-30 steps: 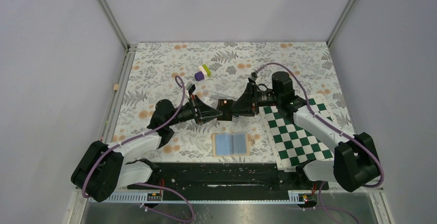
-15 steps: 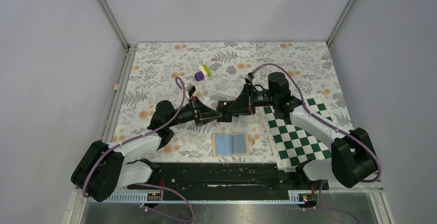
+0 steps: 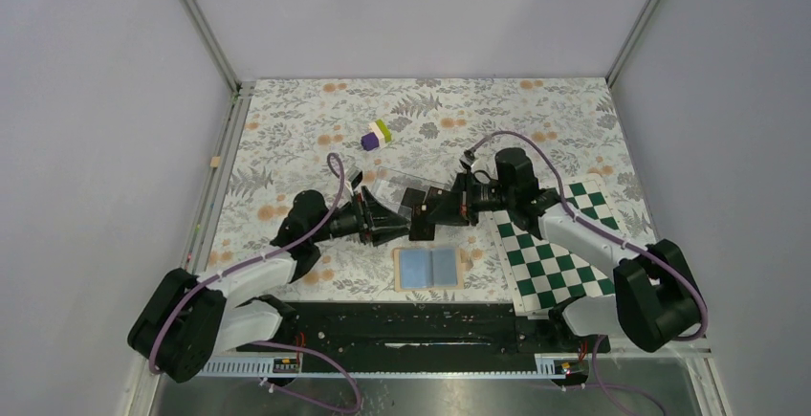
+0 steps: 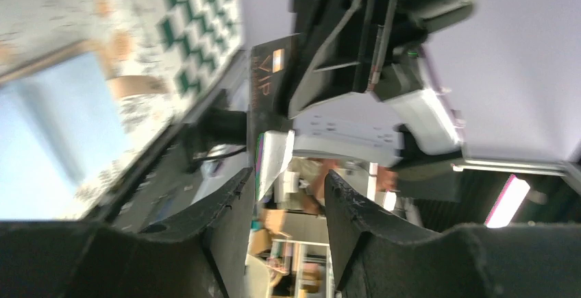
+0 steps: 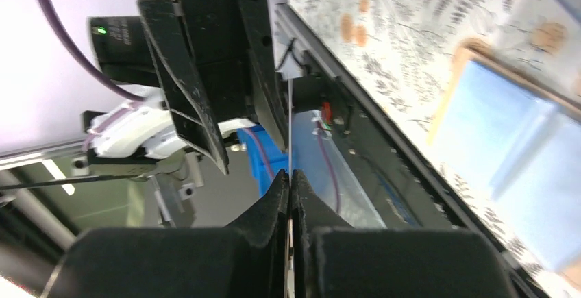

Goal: Put the credit cards into the card holder
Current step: Insert the credit card into the card holder.

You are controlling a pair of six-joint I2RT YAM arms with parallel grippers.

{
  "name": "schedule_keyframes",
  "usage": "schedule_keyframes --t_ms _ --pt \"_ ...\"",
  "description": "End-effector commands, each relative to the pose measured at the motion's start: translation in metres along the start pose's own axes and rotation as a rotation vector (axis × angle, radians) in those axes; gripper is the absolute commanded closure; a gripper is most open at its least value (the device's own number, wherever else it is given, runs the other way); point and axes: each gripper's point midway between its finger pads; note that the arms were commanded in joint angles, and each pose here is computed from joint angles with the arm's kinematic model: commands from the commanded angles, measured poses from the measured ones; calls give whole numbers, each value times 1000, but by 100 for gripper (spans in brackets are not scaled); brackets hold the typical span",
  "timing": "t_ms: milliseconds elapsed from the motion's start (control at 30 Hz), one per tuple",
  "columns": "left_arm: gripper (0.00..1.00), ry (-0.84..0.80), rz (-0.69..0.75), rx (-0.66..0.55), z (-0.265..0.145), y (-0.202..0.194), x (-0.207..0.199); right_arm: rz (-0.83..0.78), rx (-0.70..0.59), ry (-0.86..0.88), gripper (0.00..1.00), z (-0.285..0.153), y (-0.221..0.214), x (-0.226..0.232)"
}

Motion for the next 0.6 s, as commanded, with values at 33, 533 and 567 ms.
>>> schedule_keyframes --t_ms 33,533,567 --pt "57 345 138 -19 -18 -1 58 -76 -64 -173 100 -10 -13 -60" --pt "71 781 143 101 -46 -27 150 -104 -100 -196 100 8 -6 -127" --pt "73 791 141 107 -45 -27 153 -105 -107 -198 100 9 -5 -130"
Point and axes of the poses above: each gripper's point midway between its finger pads, its own z axis out along the fingers, its own x axis along the line the jaws close on, y = z × x, and after that the axes turned 4 degrees about z, right-handed
